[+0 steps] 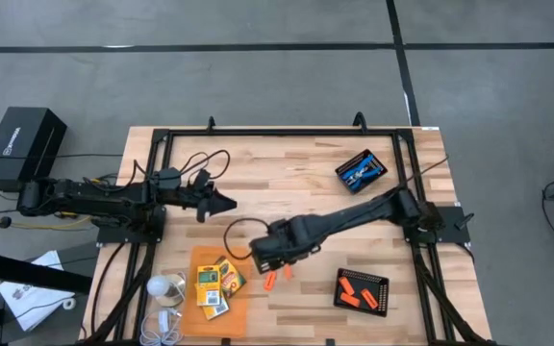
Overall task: Pick & Place School Supplies
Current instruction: Put the orange eraser into the bottom black bin
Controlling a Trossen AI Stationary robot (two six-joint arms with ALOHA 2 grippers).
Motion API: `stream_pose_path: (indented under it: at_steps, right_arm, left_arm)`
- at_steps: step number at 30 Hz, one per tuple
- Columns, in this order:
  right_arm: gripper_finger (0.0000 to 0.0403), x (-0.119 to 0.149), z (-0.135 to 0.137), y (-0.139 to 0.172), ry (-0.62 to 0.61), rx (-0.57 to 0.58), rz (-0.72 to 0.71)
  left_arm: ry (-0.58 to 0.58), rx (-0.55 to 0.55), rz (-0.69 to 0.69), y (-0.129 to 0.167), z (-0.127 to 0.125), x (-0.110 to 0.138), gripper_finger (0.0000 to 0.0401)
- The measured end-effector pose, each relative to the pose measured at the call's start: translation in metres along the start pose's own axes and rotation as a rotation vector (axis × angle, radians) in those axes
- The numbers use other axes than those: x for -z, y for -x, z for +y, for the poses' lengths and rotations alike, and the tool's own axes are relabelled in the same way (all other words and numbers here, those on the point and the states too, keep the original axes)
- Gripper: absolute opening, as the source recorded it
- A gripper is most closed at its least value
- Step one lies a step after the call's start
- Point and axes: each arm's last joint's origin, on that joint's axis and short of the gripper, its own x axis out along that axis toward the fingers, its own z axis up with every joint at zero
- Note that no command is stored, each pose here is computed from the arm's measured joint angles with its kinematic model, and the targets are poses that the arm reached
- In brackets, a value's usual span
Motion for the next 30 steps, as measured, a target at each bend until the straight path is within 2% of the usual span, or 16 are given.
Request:
stream_pose_path:
  at_steps: [8, 10, 13, 16, 20, 30]
  right_arm:
    - [0.0211, 0.026, 0.007, -0.024, -0.073, 0.064, 0.022]
    - [0.0208, 0.029, 0.009, -0.026, -0.076, 0.047, 0.022]
    - [0.0204, 0.030, 0.009, -0.037, -0.081, 0.068, 0.023]
    - [0.0203, 0.030, 0.014, -0.045, -0.079, 0.037, 0.038]
    - [0.0205, 0.030, 0.013, -0.063, -0.066, 0.084, 0.046]
    - [0.0195, 0.029, 0.010, -0.063, -0.049, 0.103, 0.024]
  left_arm:
    - [-0.019, 0.054, 0.050, 0.000, -0.002, 0.001, 0.0090]
    - [-0.021, 0.060, 0.056, 0.000, -0.002, 0.002, 0.0090]
    - [-0.023, 0.060, 0.056, 0.000, -0.002, 0.002, 0.0090]
    - [-0.024, 0.060, 0.056, 0.000, -0.002, 0.002, 0.0090]
    - [-0.024, 0.060, 0.056, 0.000, -0.002, 0.002, 0.0090]
    - [-0.025, 0.060, 0.056, 0.000, -0.002, 0.002, 0.0090]
